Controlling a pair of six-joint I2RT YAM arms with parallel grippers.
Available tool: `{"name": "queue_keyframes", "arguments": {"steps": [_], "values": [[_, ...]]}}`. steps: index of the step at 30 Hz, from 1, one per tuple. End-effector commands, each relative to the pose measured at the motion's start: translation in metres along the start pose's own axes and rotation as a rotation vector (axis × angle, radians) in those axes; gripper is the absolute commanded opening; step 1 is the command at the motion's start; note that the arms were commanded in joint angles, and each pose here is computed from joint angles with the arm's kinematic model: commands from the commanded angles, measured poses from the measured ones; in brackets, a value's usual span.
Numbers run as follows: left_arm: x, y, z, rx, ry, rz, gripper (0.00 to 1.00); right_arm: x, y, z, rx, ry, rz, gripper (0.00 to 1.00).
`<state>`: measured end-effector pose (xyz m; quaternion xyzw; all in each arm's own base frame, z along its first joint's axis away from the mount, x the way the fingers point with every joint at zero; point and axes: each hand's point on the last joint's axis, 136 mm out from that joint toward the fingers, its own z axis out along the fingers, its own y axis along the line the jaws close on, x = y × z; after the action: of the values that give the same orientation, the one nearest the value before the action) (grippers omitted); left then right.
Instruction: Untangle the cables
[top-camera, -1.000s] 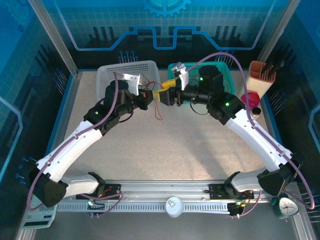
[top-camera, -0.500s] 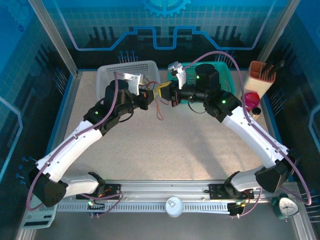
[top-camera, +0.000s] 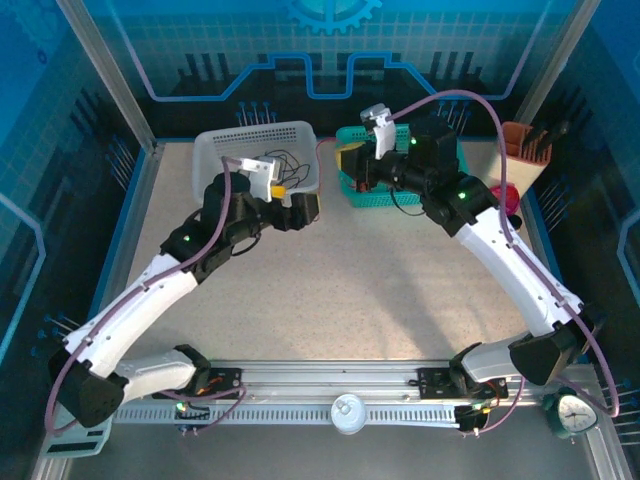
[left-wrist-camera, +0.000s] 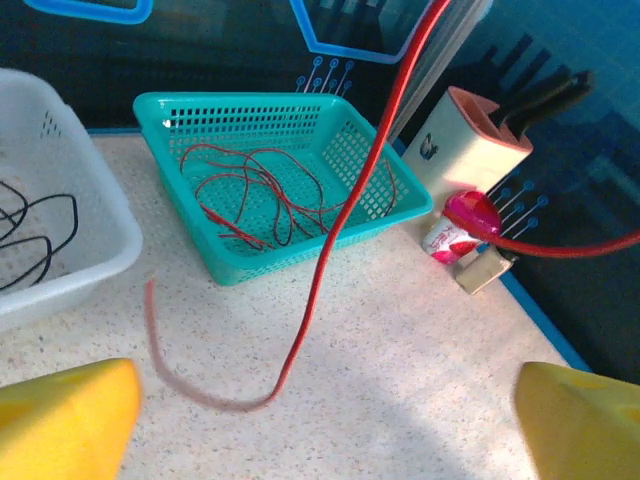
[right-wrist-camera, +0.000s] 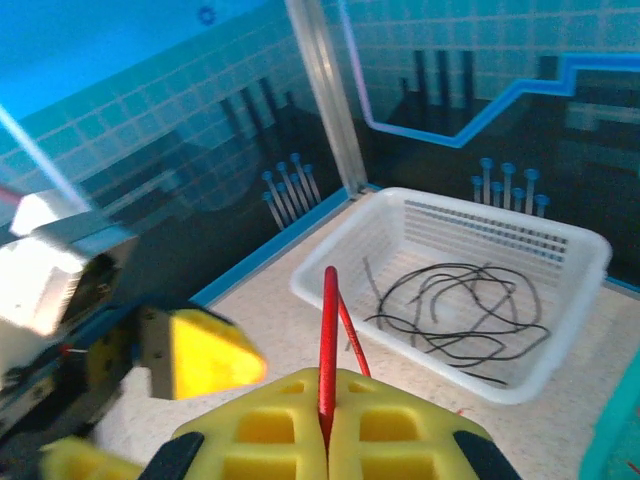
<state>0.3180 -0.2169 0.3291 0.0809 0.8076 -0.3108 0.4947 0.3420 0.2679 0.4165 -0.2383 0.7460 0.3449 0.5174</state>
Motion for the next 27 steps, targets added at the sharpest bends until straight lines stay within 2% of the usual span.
{"name": "queue_keyframes", "arguments": {"steps": [1, 9, 17, 27], "values": [[-0.007, 0.000, -0.016, -0.014, -0.054, 0.013, 0.99, -0.023, -0.019, -0.014, 0.097, -0.063, 0.012, 0.00], [-0.011, 0.003, -0.029, -0.034, -0.082, 0.009, 0.99, -0.026, -0.092, -0.017, 0.373, -0.107, 0.077, 0.00], [-0.009, 0.003, -0.029, -0.034, -0.077, 0.003, 0.99, -0.041, -0.139, -0.014, 0.538, -0.171, 0.072, 0.00], [-0.009, 0.001, -0.031, -0.021, -0.084, -0.004, 0.99, -0.036, -0.206, 0.008, 0.687, -0.153, 0.093, 0.00]]}}
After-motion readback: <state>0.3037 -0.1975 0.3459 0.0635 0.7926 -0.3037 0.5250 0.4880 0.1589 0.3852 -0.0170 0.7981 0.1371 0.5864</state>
